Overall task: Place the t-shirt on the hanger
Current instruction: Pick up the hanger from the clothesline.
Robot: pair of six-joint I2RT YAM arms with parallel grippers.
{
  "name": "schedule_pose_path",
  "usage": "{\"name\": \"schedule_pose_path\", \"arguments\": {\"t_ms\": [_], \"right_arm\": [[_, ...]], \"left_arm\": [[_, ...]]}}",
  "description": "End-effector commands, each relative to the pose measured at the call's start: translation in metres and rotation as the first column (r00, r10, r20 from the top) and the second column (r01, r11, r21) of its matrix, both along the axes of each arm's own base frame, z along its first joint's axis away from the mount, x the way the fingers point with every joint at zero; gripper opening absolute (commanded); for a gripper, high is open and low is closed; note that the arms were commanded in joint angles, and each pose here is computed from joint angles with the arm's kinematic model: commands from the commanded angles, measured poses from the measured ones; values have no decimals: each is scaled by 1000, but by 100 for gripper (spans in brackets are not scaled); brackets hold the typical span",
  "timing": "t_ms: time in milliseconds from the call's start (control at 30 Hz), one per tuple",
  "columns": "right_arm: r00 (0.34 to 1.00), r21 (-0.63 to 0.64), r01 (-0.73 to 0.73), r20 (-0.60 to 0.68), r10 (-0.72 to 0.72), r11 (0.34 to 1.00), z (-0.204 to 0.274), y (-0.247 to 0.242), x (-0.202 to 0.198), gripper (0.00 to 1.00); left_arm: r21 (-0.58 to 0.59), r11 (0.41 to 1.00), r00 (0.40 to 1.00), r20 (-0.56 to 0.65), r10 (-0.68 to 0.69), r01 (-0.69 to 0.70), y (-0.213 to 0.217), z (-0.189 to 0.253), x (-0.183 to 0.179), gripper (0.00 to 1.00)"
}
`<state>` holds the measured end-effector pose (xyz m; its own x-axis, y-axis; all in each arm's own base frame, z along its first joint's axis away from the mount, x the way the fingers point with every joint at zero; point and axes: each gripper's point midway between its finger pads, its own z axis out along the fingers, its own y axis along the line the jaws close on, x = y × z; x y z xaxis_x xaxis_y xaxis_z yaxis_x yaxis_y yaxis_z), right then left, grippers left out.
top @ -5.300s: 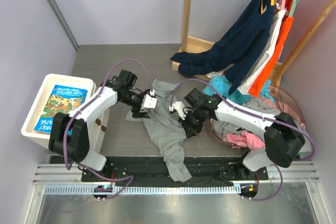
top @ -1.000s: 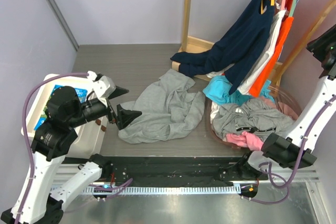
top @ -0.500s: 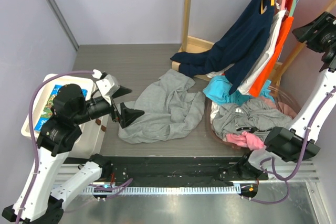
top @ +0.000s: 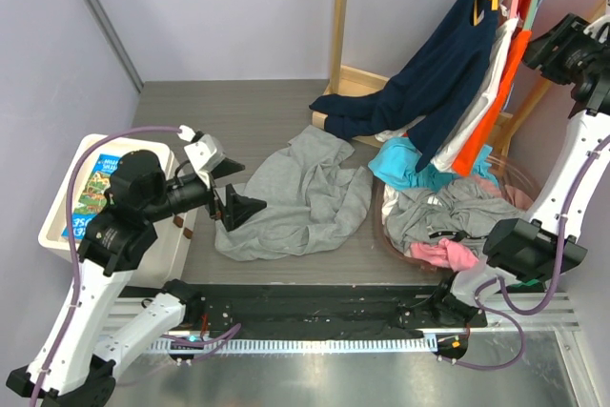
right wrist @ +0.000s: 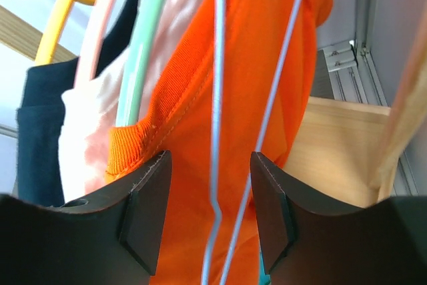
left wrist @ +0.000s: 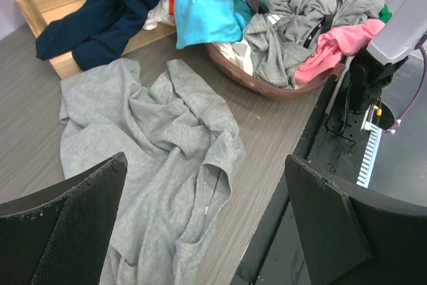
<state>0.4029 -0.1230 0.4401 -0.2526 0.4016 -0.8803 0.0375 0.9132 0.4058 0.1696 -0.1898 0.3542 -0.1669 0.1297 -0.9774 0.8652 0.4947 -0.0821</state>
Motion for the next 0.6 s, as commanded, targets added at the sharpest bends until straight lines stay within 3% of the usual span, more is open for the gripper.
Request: {"name": "schedule_pose_path", "arguments": {"t_ms": [0,367,567], "right_arm": [[996,-117,44,86,-34,992,27,-1,13,55],[970,-264,244,48,-240,933,12,-32,34,34],[976,-264,213,89,-196,941,22,-21,27,1]], "left_arm": [[-29,1000,1000,15,-6,7,-3,6,2,100],[-23,1000,1000,4,6,-6,-2,4,5,100],[-22,1000,1000,0,3,-3,-4,3,7,100]]}}
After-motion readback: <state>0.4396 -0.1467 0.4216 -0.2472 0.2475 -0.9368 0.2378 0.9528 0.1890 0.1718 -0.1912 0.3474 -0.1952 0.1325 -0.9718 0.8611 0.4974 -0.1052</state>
